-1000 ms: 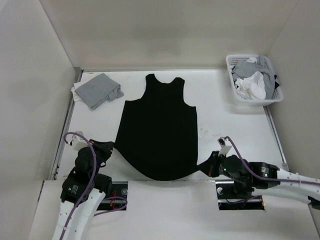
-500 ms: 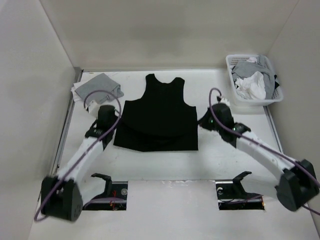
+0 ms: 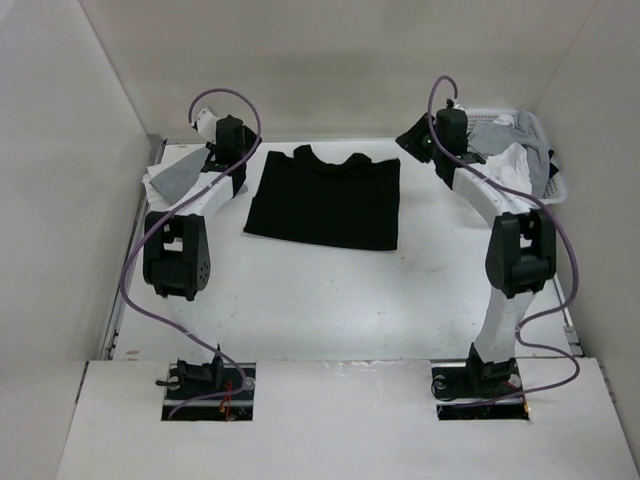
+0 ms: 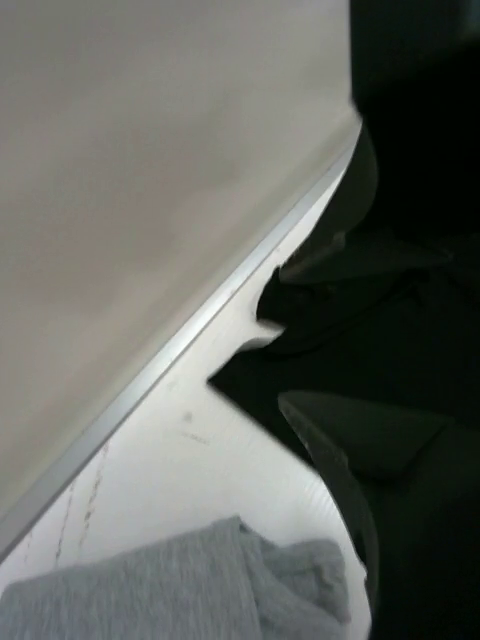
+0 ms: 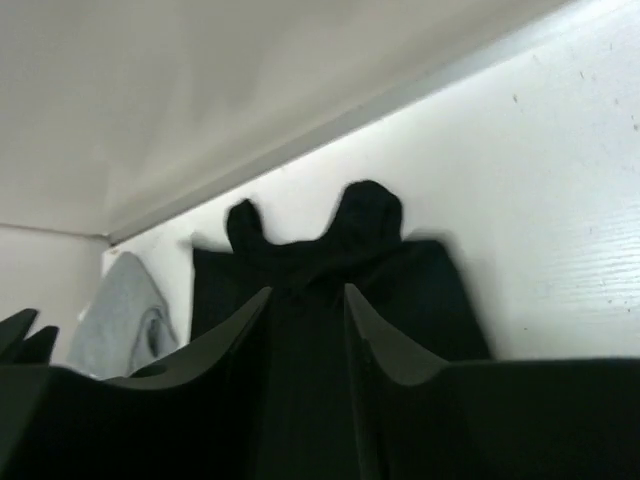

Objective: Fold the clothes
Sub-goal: Fold the tank top

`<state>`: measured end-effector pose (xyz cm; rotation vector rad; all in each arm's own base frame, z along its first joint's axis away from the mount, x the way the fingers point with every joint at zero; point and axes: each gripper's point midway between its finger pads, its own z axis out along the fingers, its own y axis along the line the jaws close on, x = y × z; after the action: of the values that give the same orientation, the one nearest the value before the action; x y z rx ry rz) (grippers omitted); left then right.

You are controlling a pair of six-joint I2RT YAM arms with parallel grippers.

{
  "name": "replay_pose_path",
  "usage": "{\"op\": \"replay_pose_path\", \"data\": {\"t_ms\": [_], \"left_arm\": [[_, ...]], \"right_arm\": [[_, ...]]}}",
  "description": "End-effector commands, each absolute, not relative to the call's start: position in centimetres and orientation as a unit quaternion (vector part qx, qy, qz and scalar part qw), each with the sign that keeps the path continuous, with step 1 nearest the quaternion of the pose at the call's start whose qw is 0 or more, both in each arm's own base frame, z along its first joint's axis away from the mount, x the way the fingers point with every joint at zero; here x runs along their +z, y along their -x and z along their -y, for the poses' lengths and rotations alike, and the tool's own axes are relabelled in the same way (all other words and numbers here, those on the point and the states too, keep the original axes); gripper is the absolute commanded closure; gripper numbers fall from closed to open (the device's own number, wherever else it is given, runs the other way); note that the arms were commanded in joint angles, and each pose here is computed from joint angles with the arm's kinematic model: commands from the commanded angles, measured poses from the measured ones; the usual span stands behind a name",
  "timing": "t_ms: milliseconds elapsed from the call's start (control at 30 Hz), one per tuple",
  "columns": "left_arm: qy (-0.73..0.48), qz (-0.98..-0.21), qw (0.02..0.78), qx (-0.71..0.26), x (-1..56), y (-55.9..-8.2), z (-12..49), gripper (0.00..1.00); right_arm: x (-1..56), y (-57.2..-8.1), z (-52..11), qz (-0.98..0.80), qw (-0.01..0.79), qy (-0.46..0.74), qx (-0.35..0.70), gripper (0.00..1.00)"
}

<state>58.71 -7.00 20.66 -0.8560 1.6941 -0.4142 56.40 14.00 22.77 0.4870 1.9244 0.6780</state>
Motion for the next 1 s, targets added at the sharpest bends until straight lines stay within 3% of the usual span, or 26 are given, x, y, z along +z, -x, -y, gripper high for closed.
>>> {"op": "replay_pose_path", "data": {"t_ms": [0, 67, 133, 300, 467, 600, 800, 967], "left_arm": [[0.363, -0.694, 0.59, -0.196, 23.9, -58.7, 5.3, 0.51], [0.355, -0.702, 0.584, -0.202, 23.3, -56.4, 5.6, 0.52], [0.346, -0.708, 0.581, -0.204, 22.0, -52.6, 6.3, 0.55], [0.35, -0.725, 0.563, -0.186, 14.9, -42.3, 7.1, 0.61], [0.368, -0.752, 0.514, -0.187, 9.7, -37.0, 6.2, 0.61], [0.384, -0.76, 0.483, -0.203, 7.6, -37.3, 5.2, 0.59], [0.402, -0.746, 0.484, -0.219, 6.5, -39.1, 4.7, 0.54], [0.41, -0.75, 0.469, -0.223, 4.6, -40.2, 5.0, 0.55]], "right_arm": [[20.1, -56.1, -15.4, -0.813, 0.462, -0.2, 0.292, 0.59], [18.7, -54.3, -15.8, -0.821, 0.456, -0.194, 0.284, 0.58], [17.7, -51.5, -16.6, -0.823, 0.453, -0.185, 0.289, 0.65], [14.8, -43.8, -17.5, -0.823, 0.452, -0.179, 0.294, 0.98], [12.0, -37.8, -17.5, -0.828, 0.442, -0.181, 0.294, 1.0], [9.8, -35.3, -16.7, -0.833, 0.435, -0.191, 0.284, 0.89], [6.9, -34.1, -15.6, -0.835, 0.415, -0.222, 0.285, 0.62], [4.9, -34.1, -15.6, -0.837, 0.387, -0.249, 0.297, 0.58]]}}
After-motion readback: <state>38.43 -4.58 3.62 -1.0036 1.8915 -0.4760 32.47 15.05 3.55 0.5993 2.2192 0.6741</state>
